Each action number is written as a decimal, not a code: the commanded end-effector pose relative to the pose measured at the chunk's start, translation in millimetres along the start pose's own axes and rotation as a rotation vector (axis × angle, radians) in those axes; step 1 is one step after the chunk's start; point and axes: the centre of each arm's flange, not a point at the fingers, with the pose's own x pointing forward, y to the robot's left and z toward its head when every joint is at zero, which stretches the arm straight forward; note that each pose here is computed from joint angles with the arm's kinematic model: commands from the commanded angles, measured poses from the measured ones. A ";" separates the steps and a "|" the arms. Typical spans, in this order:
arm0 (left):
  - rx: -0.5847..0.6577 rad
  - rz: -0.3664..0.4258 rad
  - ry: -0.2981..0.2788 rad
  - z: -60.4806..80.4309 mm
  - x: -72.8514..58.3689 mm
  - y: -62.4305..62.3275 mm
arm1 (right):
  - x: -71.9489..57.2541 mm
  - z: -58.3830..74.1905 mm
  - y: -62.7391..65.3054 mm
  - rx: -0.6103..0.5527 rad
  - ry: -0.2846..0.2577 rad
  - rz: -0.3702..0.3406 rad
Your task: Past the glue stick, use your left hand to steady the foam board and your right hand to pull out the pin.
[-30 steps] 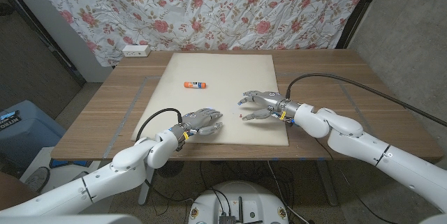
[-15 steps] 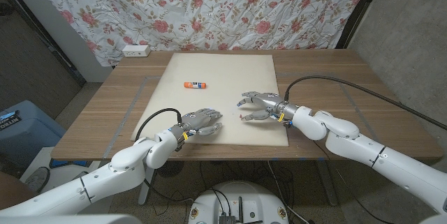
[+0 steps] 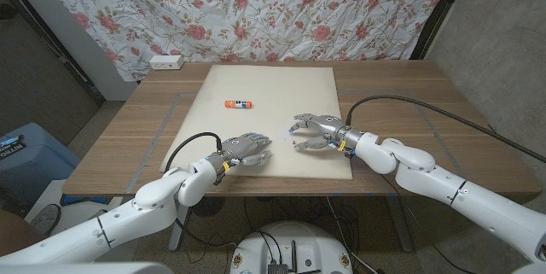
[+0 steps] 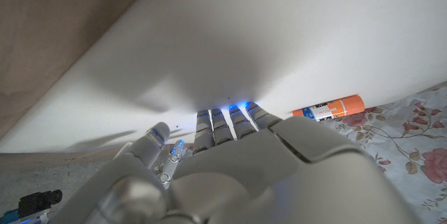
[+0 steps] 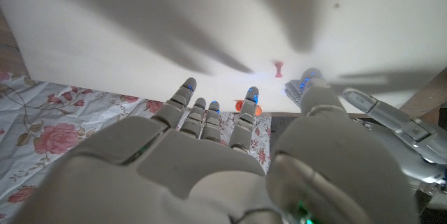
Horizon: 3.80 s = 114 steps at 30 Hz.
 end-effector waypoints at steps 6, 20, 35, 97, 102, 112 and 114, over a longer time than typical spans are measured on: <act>-0.001 0.001 0.009 1.6 -1.6 -1.3 | 1.5 -6.9 7.3 0.071 -0.005 -0.055; 0.001 -0.003 0.007 2.1 -0.3 -1.3 | -0.6 -13.2 14.8 0.143 0.007 -0.105; 0.005 -0.003 0.005 2.5 -1.5 -1.5 | -1.4 -9.5 20.8 0.134 -0.006 -0.134; 0.003 -0.002 0.019 4.5 -7.4 -7.3 | 10.1 -2.9 19.4 0.149 -0.053 -0.131; 0.004 -0.002 0.021 4.0 -6.2 -6.8 | 11.4 -4.3 19.8 0.152 -0.051 -0.129; 0.002 -0.005 0.024 2.9 -6.2 -6.3 | 13.3 -2.7 19.9 0.153 -0.059 -0.129; 0.003 -0.007 0.025 2.7 -5.8 -6.3 | 13.6 -1.9 20.0 0.153 -0.059 -0.130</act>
